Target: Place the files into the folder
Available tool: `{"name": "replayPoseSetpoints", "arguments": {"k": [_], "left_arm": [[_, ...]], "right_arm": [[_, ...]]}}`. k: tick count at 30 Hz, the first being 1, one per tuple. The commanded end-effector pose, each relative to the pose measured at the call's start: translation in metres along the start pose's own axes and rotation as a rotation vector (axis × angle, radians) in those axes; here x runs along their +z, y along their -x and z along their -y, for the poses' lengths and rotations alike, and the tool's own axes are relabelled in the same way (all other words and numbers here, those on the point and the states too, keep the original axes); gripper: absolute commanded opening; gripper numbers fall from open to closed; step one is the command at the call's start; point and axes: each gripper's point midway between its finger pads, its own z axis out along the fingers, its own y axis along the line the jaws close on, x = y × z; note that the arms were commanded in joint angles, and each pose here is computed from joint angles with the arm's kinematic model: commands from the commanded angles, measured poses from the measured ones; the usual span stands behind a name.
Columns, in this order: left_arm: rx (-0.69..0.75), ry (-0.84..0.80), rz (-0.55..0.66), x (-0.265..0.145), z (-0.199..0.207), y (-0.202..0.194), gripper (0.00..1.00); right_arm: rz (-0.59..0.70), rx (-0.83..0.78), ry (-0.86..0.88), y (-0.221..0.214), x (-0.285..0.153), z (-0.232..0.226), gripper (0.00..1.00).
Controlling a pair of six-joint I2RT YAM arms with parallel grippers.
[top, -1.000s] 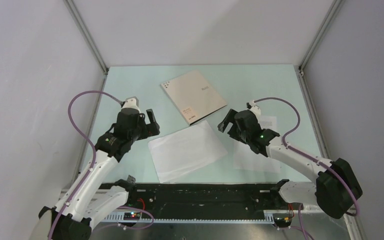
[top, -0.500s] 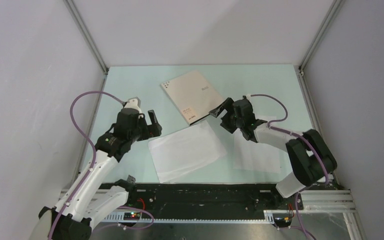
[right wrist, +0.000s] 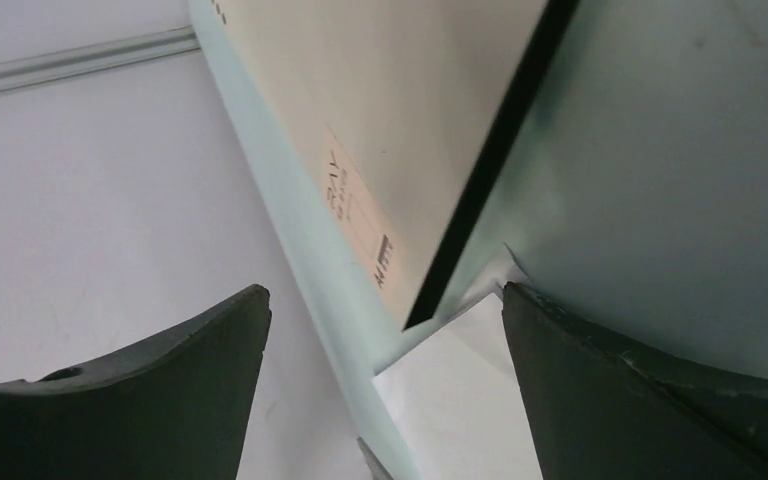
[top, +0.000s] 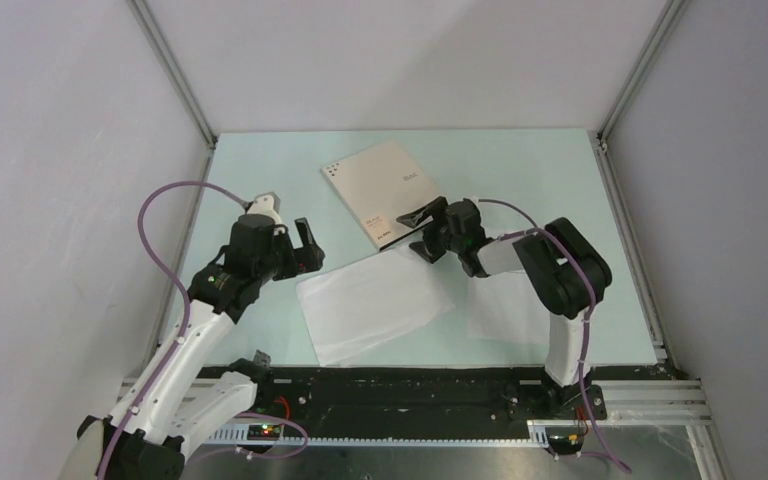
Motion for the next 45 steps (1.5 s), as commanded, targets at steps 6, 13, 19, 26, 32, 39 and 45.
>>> {"name": "replayPoseSetpoints", "arguments": {"k": [6,13,19,26,32,39,45], "left_arm": [[0.008,-0.031,0.046,-0.010,0.006,0.018,1.00],[0.014,-0.031,0.046,-0.011,0.005,0.020,1.00],[0.016,-0.032,0.041,-0.012,0.006,0.021,1.00],[0.023,-0.025,0.036,-0.012,0.004,0.020,1.00],[0.024,-0.017,0.030,-0.011,0.002,0.020,1.00],[0.022,-0.013,0.030,-0.010,0.001,0.019,1.00],[0.021,-0.014,0.028,-0.011,0.001,0.020,1.00]], "right_arm": [[-0.021,0.064,0.118,-0.011,0.024,-0.025,0.88],[-0.024,0.101,0.145,-0.014,0.033,-0.023,0.85],[-0.006,0.116,0.181,-0.010,0.037,-0.027,0.81],[-0.008,0.140,0.229,-0.009,0.035,-0.037,0.78],[-0.028,0.158,0.262,-0.012,0.032,-0.046,0.77],[-0.011,0.173,0.260,-0.008,0.036,-0.042,0.77],[0.002,0.186,0.250,-0.004,0.044,-0.040,0.77]]}}
